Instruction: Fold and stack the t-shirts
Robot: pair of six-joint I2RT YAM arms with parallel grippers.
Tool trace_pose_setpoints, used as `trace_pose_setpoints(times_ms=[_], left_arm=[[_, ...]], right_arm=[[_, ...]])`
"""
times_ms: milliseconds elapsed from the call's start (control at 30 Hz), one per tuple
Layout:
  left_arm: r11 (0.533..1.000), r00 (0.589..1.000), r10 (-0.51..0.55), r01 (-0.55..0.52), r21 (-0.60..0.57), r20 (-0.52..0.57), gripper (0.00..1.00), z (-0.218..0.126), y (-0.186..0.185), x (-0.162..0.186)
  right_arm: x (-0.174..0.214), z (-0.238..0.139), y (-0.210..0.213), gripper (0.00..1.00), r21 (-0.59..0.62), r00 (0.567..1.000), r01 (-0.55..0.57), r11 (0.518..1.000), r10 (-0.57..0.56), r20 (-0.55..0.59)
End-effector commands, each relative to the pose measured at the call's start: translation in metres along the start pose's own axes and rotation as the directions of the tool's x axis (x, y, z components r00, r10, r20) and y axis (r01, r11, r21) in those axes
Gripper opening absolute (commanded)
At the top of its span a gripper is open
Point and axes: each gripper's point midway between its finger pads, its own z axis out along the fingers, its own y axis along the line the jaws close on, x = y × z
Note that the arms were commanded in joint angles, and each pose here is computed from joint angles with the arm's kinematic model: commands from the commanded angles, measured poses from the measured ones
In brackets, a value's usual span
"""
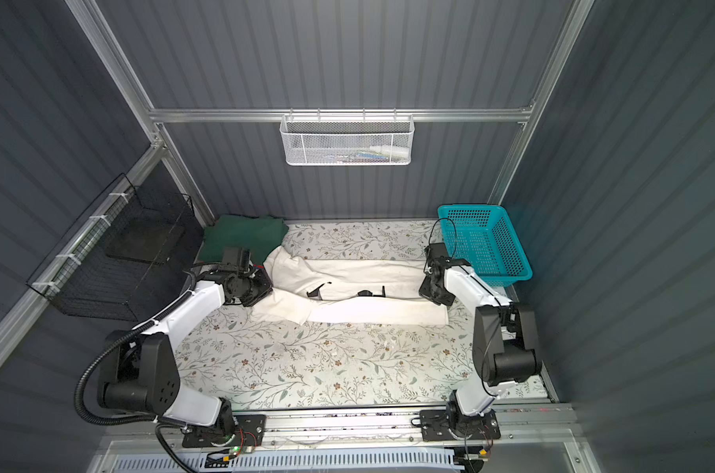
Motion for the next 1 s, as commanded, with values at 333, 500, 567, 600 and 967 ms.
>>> trace_pose_setpoints(times_ms=[333,500,567,600,967], left_arm=[[0.979,0.952,0.199,-0.180,-0.098,0.234,0.94,-0.042,-0.002,-0.056],[0.977,0.963,0.208,-0.194,-0.092,0.174,0.90,-0.040,0.011,-0.029],[0.976,0.971,0.200,-0.186,-0.110,0.135,0.88,-0.031,0.023,-0.018],[0.977,0.973,0.193,-0.179,-0.116,0.125,0.87,-0.027,0.027,-0.015],[0.992,0.993,0.091,-0.096,0.086,0.070,0.77,0.001,0.008,-0.003]], right_arm=[[-0.007,-0.021,0.010,0.65,-0.046,1.000,0.026,0.999,-0.027,-0.013],[0.027,-0.057,0.065,0.69,-0.216,0.993,0.115,0.970,-0.111,0.027],[0.052,-0.064,0.101,0.69,-0.317,0.988,0.153,0.936,-0.156,0.017],[0.063,-0.067,0.119,0.68,-0.365,0.983,0.174,0.915,-0.182,0.014],[0.173,-0.079,0.272,0.59,-0.591,0.886,0.396,0.703,-0.461,0.045]])
